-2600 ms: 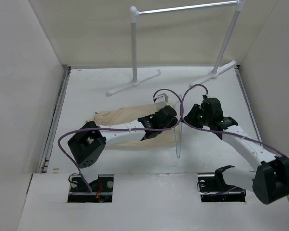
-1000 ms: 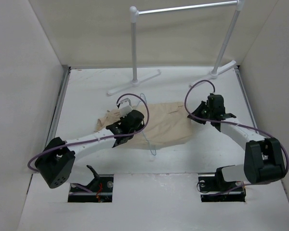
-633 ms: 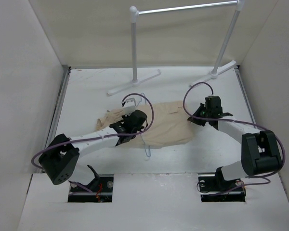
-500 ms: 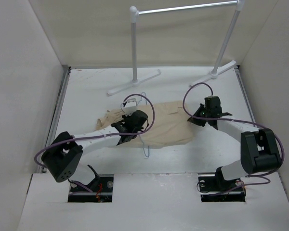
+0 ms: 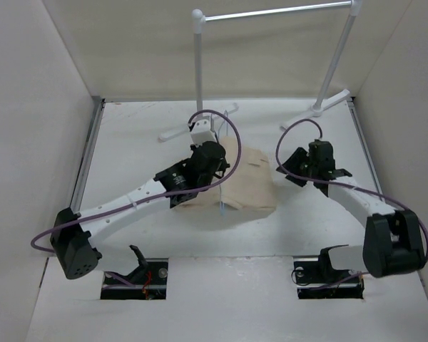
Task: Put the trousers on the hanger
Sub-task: Place the hanger at the clothesline.
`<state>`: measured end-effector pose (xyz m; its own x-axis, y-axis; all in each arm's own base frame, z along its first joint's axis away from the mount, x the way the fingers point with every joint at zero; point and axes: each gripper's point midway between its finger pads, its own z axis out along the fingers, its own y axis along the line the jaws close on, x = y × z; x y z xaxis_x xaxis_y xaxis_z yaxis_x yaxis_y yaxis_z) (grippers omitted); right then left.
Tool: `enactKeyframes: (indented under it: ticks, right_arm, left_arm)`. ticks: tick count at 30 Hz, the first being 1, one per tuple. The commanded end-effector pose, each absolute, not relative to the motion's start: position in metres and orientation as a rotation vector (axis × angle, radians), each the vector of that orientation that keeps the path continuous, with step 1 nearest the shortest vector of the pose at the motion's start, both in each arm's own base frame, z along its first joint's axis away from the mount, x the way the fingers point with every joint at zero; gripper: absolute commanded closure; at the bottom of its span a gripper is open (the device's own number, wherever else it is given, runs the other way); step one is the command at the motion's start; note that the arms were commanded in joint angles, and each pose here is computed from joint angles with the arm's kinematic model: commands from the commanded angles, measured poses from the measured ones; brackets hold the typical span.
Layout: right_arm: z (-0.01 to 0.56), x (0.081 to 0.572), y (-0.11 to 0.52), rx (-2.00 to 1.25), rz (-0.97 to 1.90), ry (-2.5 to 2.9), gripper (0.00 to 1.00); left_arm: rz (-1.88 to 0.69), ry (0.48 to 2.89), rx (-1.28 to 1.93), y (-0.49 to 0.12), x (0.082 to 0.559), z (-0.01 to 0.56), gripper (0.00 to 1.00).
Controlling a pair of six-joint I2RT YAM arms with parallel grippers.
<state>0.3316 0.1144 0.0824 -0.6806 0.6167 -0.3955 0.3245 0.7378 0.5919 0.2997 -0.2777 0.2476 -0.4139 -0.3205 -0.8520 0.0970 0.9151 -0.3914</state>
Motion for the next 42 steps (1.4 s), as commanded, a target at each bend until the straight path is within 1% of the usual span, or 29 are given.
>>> enactKeyframes:
  ticks: [1, 3, 5, 7, 9, 12, 15, 18, 23, 24, 25, 28, 29, 30, 32, 34, 35, 39, 41, 42]
  right_arm:
    - [0.151, 0.329, 0.119, 0.606, 0.734, 2.201, 0.40]
    - [0.191, 0.321, 0.119, 0.545, 0.766, 2.131, 0.36]
    - [0.251, 0.306, 0.123, 0.419, 0.809, 2.008, 0.33]
    - [0.300, 0.285, 0.140, 0.269, 0.879, 1.915, 0.33]
    - [0.336, 0.265, 0.162, 0.125, 0.962, 1.847, 0.33]
    - [0.379, 0.238, 0.207, -0.081, 1.122, 1.773, 0.32]
    - [0.405, 0.224, 0.245, -0.206, 1.220, 1.704, 0.32]
    - [0.418, 0.221, 0.276, -0.282, 1.273, 1.672, 0.32]
    - [0.405, 0.228, 0.314, -0.337, 1.307, 1.705, 0.35]
    - [0.401, 0.230, 0.317, -0.339, 1.308, 1.716, 0.38]
    - [0.397, 0.232, 0.320, -0.334, 1.307, 1.725, 0.45]
    - [0.390, 0.235, 0.321, -0.311, 1.299, 1.743, 0.76]
    - [0.391, 0.234, 0.320, -0.303, 1.300, 1.738, 0.83]
    - [0.395, 0.232, 0.318, -0.294, 1.304, 1.721, 0.86]
    - [0.405, 0.229, 0.314, -0.274, 1.327, 1.688, 0.89]
    - [0.418, 0.224, 0.313, -0.265, 1.366, 1.656, 0.91]
    - [0.426, 0.222, 0.311, -0.261, 1.380, 1.636, 0.91]
    - [0.454, 0.227, 0.304, -0.255, 1.395, 1.574, 0.94]
    - [0.464, 0.232, 0.301, -0.257, 1.398, 1.560, 0.94]
    - [0.470, 0.235, 0.298, -0.254, 1.397, 1.551, 0.94]
  left_arm:
    - [-0.519, 1.864, -0.179, -0.278, 0.299, 0.302, 1.00]
    - [-0.541, 1.842, -0.165, -0.282, 0.298, 0.328, 1.00]
    - [-0.632, 1.814, -0.138, -0.292, 0.290, 0.374, 1.00]
    - [-0.690, 1.789, -0.103, -0.300, 0.286, 0.409, 1.00]
    - [-0.718, 1.780, -0.093, -0.304, 0.288, 0.424, 1.00]
    - [-0.753, 1.786, -0.086, -0.312, 0.294, 0.431, 1.00]
    - [-0.775, 1.782, -0.085, -0.320, 0.299, 0.436, 1.00]
    - [-0.805, 1.764, -0.081, -0.326, 0.301, 0.445, 1.00]
    - [-0.835, 1.754, -0.071, -0.332, 0.301, 0.452, 1.00]
    - [-0.835, 1.756, -0.069, -0.332, 0.301, 0.451, 1.00]
    - [-0.834, 1.757, -0.069, -0.331, 0.300, 0.451, 1.00]
    - [-0.830, 1.759, -0.076, -0.327, 0.299, 0.449, 1.00]
    - [-0.824, 1.759, -0.080, -0.324, 0.300, 0.448, 1.00]
    - [-0.823, 1.757, -0.086, -0.322, 0.300, 0.449, 1.00]
    - [-0.819, 1.754, -0.097, -0.317, 0.301, 0.449, 0.97]
    - [-0.835, 1.748, -0.123, -0.312, 0.303, 0.452, 0.91]
    - [-0.855, 1.744, -0.149, -0.309, 0.304, 0.455, 0.86]
    - [-0.957, 1.698, -0.212, -0.295, 0.310, 0.477, 0.54]
    - [-0.971, 1.663, -0.224, -0.285, 0.309, 0.488, 0.40]
    - [-0.980, 1.635, -0.232, -0.276, 0.307, 0.497, 0.28]
